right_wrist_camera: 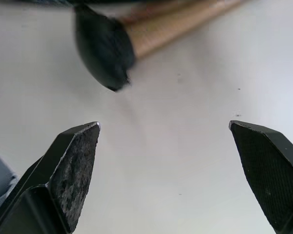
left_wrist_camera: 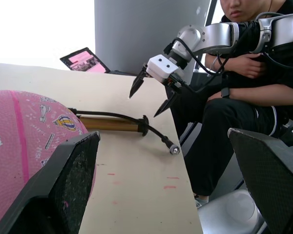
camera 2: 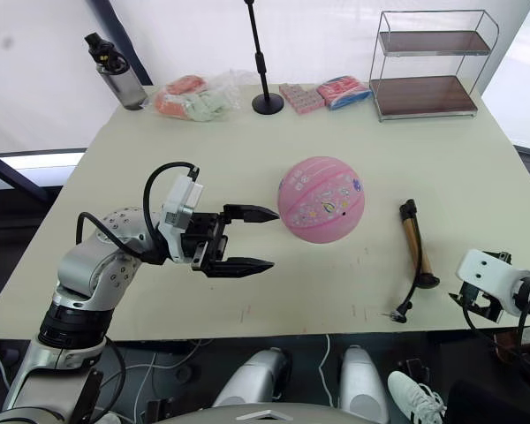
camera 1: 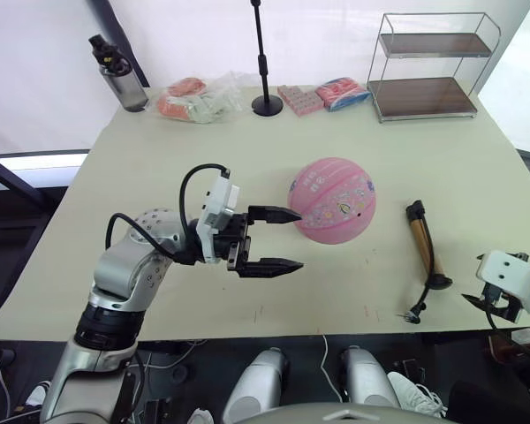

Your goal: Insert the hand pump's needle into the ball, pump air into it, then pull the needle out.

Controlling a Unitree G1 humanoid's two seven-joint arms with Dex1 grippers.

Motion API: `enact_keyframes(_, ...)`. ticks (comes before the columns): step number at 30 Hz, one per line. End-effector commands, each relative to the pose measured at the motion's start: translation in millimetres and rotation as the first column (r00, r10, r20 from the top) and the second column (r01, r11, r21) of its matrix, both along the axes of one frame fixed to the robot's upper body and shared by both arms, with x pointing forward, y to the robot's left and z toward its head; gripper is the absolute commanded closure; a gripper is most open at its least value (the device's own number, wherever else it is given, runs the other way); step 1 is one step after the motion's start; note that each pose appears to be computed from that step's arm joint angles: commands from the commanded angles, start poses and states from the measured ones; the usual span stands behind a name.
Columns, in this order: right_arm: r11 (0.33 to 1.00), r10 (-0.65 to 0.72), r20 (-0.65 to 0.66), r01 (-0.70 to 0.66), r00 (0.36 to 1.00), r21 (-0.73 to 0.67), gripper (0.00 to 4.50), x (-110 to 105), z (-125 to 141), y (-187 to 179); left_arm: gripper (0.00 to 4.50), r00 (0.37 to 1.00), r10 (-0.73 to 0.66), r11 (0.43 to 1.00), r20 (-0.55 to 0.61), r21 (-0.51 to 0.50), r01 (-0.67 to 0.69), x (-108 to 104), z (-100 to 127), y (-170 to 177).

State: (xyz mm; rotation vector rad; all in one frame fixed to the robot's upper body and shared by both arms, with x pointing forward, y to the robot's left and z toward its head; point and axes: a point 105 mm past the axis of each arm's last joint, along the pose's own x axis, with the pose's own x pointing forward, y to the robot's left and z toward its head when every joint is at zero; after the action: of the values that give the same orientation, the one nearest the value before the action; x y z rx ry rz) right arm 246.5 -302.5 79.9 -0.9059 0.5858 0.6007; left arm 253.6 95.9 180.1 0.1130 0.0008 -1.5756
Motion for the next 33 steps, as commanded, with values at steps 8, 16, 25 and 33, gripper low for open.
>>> enact_keyframes(8,0.985,-0.153,0.346,0.115,0.926,0.128,0.05,17,42,-17,0.0,0.997,0.071,0.997,0.029,-0.013,-0.07,2,2,12)
enact_keyframes(16,0.884,-0.24,0.429,0.014,0.871,0.466,0.05,9,43,-4,0.0,0.954,0.298,0.954,0.022,-0.036,-0.298,6,-12,36)
enact_keyframes(25,0.769,-0.225,0.285,-0.01,0.932,0.639,0.05,-4,17,-6,0.0,0.779,0.627,0.779,0.023,-0.035,-0.626,2,-42,80)
enact_keyframes(33,0.721,-0.218,0.231,-0.003,0.948,0.693,0.05,-14,-2,-21,0.0,0.547,0.836,0.545,0.042,0.059,-0.836,-23,-80,135)
